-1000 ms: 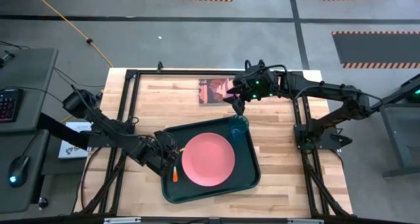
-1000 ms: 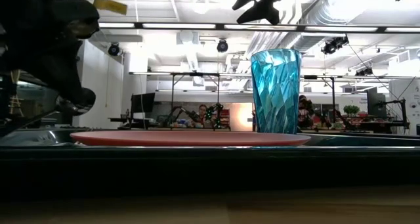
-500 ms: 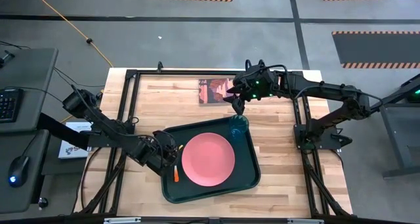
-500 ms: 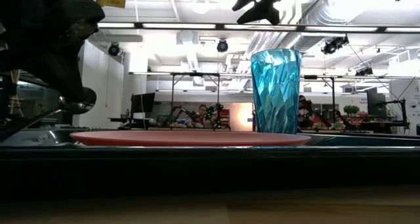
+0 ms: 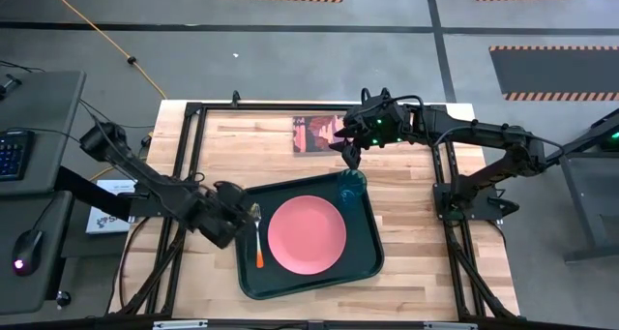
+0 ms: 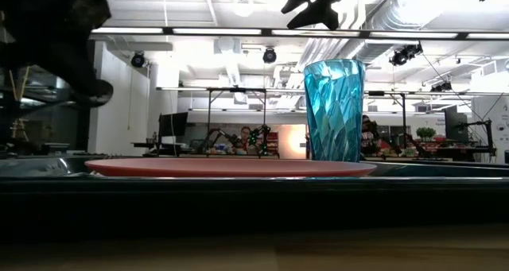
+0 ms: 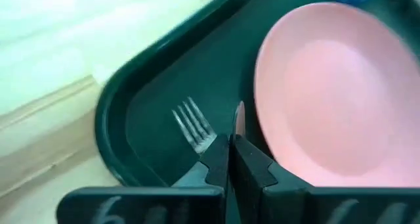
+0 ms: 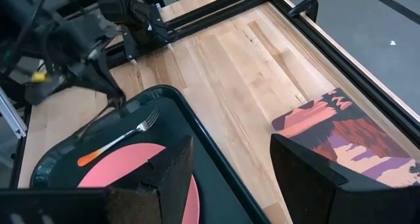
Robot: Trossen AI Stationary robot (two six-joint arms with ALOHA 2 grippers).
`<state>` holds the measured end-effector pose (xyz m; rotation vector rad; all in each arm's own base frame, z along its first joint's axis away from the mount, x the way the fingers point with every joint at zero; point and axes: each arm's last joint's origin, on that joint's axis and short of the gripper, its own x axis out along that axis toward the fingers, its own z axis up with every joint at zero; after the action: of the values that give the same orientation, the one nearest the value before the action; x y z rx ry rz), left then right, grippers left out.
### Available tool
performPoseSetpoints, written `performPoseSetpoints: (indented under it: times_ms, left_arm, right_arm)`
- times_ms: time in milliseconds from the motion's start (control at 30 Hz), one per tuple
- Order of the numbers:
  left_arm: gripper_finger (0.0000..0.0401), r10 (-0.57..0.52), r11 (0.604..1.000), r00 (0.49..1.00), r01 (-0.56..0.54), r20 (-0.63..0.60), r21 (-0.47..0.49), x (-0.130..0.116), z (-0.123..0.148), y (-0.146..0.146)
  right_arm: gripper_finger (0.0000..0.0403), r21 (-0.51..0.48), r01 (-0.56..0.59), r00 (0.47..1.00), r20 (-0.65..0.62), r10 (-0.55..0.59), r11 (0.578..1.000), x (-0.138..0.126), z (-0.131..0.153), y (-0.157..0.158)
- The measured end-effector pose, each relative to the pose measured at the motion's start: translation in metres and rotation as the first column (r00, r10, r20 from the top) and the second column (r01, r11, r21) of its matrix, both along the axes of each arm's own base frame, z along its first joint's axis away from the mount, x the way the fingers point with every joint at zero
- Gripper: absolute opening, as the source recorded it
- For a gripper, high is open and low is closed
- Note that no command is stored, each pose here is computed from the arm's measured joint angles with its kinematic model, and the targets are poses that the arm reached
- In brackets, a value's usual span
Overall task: Pick and place plate/cup/fork/spoon on tray
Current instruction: Put the black spoon to the left side of the orange fork on the black tray
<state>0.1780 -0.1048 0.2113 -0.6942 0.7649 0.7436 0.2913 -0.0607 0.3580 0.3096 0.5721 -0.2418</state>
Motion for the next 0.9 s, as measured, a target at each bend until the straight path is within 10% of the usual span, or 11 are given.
performPoseSetpoints:
  times_ms: [300, 900]
  left_arm:
    - [0.0000, 0.029, 0.953, 0.910, 0.100, 0.414, -0.286, -0.035, -0.044, 0.025]
    - [0.0000, 0.166, 0.912, 0.966, -0.074, 0.198, -0.404, -0.057, -0.083, 0.036]
  right_arm:
    - [0.0196, 0.013, 0.009, 1.000, 0.002, -0.009, 1.000, 0.000, 0.000, 0.000]
    - [0.0196, 0.038, 0.067, 0.998, 0.006, -0.067, 0.997, 0.000, 0.000, -0.001]
